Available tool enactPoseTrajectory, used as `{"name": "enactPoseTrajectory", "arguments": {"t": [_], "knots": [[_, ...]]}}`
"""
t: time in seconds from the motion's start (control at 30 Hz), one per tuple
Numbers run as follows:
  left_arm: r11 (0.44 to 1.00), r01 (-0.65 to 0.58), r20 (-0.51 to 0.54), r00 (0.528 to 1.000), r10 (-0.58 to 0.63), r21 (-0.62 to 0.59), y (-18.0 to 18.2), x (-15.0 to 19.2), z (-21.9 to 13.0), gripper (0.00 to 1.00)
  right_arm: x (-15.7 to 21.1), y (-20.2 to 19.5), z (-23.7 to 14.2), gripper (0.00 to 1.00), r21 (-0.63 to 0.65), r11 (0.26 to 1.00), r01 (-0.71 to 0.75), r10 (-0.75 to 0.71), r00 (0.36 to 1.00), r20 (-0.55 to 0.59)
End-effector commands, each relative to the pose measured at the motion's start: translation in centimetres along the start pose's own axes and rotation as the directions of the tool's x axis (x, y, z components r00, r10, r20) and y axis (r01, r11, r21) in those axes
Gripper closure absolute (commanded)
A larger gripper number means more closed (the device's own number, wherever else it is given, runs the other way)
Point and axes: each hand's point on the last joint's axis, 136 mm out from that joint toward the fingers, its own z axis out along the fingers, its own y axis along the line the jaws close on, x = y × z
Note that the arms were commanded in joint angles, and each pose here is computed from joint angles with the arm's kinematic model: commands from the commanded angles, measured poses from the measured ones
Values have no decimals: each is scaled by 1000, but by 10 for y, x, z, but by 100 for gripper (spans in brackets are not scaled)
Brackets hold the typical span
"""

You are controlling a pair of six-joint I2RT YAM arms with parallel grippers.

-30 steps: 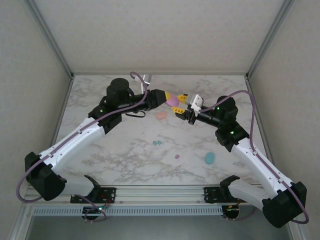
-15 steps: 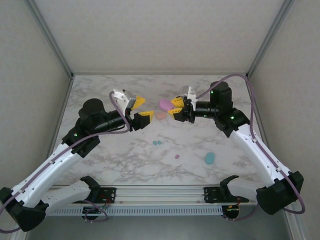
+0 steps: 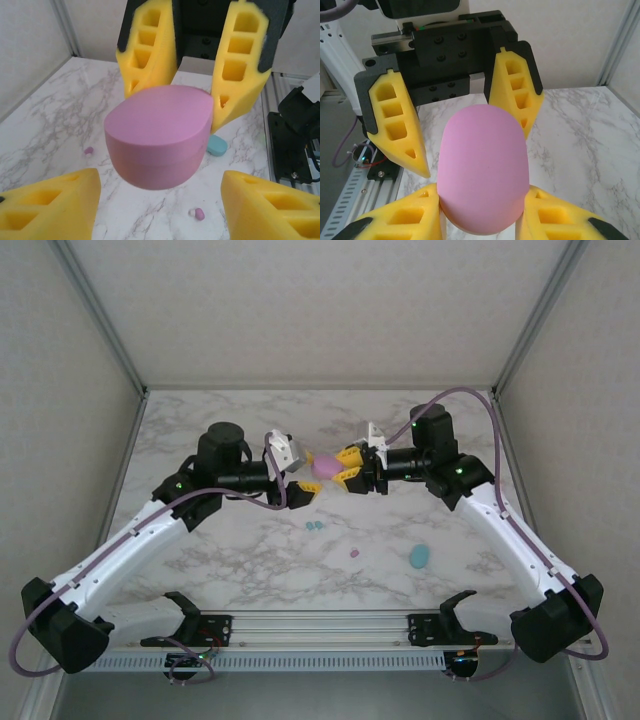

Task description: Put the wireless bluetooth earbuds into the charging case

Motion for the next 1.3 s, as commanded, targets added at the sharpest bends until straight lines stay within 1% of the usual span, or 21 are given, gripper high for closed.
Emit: {"name": "enactPoseTrajectory", "arguments": {"t": [0.0,0.27,0.37,0.43,0.57,0.7,0.77,0.9,1.27], "knots": [[998,-35,62,998,32,58,-7,-27,-5,37,-9,7,-1,67,-27,998,53,-52,998,25],[989,34,52,998,-41,142,-14,-26,2,42,-13,5,-3,66,17,995,100,-101,993,61],[989,39,59,997,-48,140,-12,-27,3,46,-15,5,-4,65,24,994,110,-111,991,72],[990,40,72,996,-50,135,-11,-29,4,46,-14,5,-4,65,25,994,105,-106,992,75],[992,48,105,993,-60,119,-8,-34,4,51,-13,5,-4,65,30,995,95,-97,992,76],[990,61,102,992,-74,123,-8,-33,5,54,-15,5,-4,65,34,995,96,-98,992,81],[990,62,101,992,-75,123,-8,-33,5,54,-17,4,-5,65,38,995,95,-99,991,90],[992,62,96,993,-72,112,-6,-31,5,49,-18,5,-5,65,40,995,95,-99,990,103],[994,75,77,994,-82,84,-2,-26,5,44,-20,5,-6,65,50,994,97,-102,988,115]]}}
